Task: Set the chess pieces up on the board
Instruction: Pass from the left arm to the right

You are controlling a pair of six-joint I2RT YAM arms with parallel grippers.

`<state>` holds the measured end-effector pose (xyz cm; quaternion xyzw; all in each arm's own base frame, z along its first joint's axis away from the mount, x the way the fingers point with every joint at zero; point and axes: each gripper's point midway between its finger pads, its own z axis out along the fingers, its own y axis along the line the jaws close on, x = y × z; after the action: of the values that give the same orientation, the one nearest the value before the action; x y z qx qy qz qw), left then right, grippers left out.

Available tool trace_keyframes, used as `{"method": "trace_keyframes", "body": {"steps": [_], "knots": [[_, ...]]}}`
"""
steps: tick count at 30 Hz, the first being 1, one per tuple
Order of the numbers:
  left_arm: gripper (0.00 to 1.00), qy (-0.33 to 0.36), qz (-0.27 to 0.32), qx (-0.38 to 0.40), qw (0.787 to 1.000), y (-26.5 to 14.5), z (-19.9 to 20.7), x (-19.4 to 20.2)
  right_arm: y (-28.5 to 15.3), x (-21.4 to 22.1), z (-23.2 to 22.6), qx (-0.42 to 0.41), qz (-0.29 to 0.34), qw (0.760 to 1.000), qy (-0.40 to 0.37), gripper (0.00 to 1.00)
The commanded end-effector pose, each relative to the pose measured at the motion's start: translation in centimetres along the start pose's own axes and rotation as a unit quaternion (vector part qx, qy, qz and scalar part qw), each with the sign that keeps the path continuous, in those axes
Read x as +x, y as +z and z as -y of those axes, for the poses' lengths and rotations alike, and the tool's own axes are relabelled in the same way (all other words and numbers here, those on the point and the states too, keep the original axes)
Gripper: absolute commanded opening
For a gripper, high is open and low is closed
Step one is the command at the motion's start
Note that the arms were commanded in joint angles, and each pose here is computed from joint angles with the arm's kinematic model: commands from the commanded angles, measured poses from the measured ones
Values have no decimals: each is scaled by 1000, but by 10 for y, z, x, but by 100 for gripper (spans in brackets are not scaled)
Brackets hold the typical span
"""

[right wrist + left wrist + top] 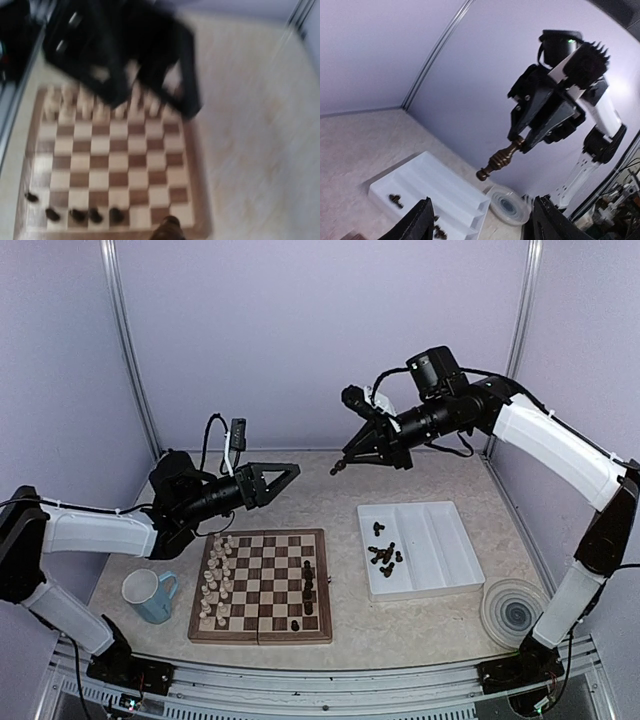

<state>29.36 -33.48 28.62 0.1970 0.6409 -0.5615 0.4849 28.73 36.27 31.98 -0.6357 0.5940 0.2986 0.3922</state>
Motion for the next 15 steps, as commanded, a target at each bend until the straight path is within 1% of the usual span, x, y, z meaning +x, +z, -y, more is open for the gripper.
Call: {"method": "trace_keyframes", "body": {"steps": [1,4,6,7,10,15], "knots": [[68,-45,149,132,979,-7,57,-44,-36,-43,-2,-4,73,997,-12,11],[68,-95,182,190,960,-3,63,-40,-46,-56,-1,-5,92,996,-17,11],[68,-132,179,220,950,8,62,-27,-49,-60,-4,-10,98,995,-16,11],[68,-137,182,237,945,11,66,-27,-49,-60,-4,-12,100,995,-15,11],[68,-146,177,253,940,28,66,-17,-49,-59,-7,-15,101,995,-12,12],[68,-160,174,262,936,40,64,-13,-48,-54,-9,-17,98,995,-7,12]]}}
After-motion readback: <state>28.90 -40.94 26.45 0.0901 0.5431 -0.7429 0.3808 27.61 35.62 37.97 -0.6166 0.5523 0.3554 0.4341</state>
